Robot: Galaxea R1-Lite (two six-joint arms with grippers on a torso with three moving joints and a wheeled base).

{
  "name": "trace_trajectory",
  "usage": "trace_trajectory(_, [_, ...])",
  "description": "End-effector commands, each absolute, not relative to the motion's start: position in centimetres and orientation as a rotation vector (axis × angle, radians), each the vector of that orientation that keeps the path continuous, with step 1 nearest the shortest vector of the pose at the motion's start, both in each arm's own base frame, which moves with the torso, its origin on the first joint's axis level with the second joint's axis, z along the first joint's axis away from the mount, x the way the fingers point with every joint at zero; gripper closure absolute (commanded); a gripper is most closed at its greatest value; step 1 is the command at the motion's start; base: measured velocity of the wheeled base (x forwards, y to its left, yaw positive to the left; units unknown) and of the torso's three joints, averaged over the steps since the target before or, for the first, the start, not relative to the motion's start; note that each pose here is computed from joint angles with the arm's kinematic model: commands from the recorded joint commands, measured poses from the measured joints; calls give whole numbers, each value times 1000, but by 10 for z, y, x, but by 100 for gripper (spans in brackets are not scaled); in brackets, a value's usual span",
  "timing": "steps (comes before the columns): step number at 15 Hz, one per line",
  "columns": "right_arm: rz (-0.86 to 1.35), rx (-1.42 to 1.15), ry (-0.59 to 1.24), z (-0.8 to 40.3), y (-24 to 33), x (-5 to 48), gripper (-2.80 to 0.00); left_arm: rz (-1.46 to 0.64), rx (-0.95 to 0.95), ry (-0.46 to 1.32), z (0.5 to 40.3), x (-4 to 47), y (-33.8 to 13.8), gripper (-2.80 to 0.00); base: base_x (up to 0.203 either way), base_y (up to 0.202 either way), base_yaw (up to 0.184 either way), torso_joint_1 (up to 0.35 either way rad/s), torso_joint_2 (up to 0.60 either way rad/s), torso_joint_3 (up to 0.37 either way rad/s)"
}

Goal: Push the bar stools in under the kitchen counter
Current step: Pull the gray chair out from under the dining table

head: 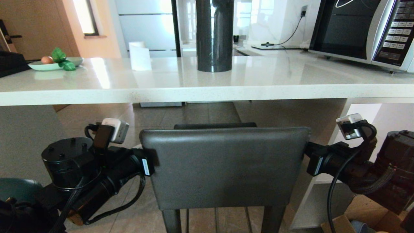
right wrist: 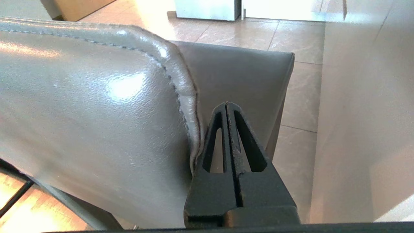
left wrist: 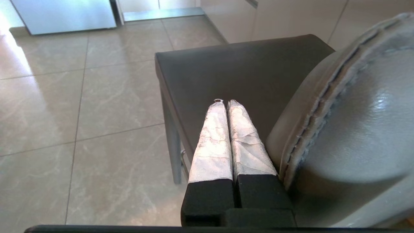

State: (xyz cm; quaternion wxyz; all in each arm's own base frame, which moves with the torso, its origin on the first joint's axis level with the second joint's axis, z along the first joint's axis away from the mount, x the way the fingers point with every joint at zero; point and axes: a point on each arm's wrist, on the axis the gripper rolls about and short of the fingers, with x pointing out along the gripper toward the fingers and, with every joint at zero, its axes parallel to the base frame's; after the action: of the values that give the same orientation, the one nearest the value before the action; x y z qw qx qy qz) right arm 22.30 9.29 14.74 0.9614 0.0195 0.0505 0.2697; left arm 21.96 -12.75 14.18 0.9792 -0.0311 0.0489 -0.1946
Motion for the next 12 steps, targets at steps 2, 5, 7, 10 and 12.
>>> trace_trajectory(2, [590, 38, 107, 146, 102, 218, 0, -406, -66, 93, 142, 218, -129, 0, 0, 0, 0, 0, 0, 0])
trace_trajectory(5, [584, 37, 106, 146, 103, 216, 0, -396, -64, 96, 141, 216, -127, 0, 0, 0, 0, 0, 0, 0])
trace_trajectory(7, [599, 38, 92, 150, 104, 209, 0, -397, -64, 97, 141, 212, -125, 0, 0, 0, 0, 0, 0, 0])
trace_trajectory(10, [592, 38, 81, 152, 110, 200, 0, -397, -62, 103, 140, 211, -124, 0, 0, 0, 0, 0, 0, 0])
trace_trajectory(12, [588, 39, 83, 152, 110, 201, 0, -396, -63, 97, 141, 211, -124, 0, 0, 0, 0, 0, 0, 0])
